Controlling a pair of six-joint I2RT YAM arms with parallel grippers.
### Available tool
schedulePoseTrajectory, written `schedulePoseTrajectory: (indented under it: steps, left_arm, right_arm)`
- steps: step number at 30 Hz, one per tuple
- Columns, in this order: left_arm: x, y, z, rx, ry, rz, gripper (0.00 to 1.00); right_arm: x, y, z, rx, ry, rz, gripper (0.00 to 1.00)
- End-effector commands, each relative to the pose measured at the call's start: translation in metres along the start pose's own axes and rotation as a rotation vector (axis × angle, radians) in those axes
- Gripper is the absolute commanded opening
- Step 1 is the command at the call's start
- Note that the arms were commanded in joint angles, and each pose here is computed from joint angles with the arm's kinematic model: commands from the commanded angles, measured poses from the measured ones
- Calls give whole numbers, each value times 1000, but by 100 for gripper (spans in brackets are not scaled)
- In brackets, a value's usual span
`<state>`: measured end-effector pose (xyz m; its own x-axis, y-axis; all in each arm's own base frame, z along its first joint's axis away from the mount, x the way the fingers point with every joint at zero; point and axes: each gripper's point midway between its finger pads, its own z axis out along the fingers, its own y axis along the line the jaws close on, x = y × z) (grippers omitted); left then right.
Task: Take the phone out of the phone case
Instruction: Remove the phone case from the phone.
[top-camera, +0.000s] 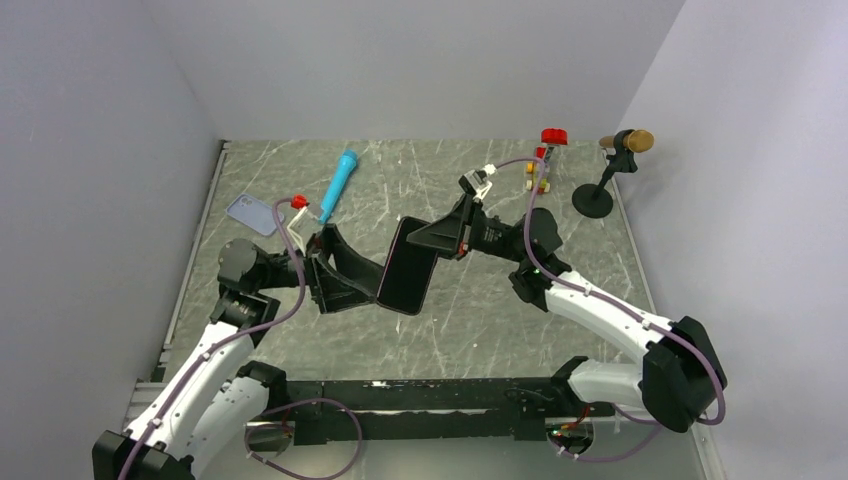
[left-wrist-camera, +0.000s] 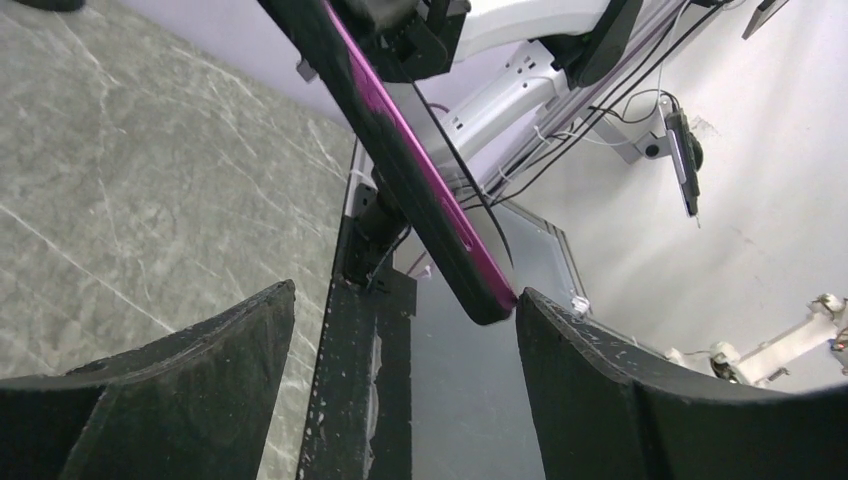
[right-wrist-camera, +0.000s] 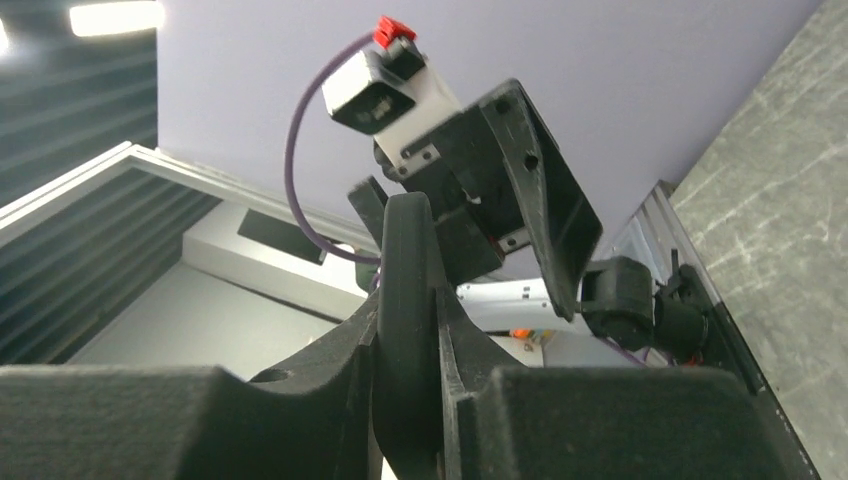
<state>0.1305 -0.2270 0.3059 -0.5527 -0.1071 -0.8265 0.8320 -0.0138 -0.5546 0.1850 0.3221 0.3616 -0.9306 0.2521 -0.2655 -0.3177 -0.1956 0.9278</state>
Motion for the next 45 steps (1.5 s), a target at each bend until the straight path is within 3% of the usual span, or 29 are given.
schedulePoseTrajectory:
  steps: [1, 6, 9, 17, 25, 34, 45]
  left_arm:
    - [-18, -18, 4, 44, -73, 39, 84]
    - [-23, -18, 9, 22, -74, 35, 80]
    - [-20, -19, 15, 35, -43, 35, 69]
    - [8, -28, 12, 109, -45, 18, 84]
    - [8, -42, 10, 192, -95, 12, 77]
    - [3, -49, 20, 265, -103, -35, 80]
    - [0, -41, 30, 212, -77, -45, 76]
  right_arm:
    - [13, 29, -1, -54, 58, -72, 0]
    - [16, 21, -4, -41, 52, -71, 0]
    - [18, 24, -5, -56, 55, -67, 0]
    - [9, 32, -20, -158, 37, -3, 0]
    - [3, 34, -23, -207, 39, 28, 0]
    - [3, 30, -22, -197, 32, 16, 0]
    - [3, 31, -22, -181, 26, -2, 0]
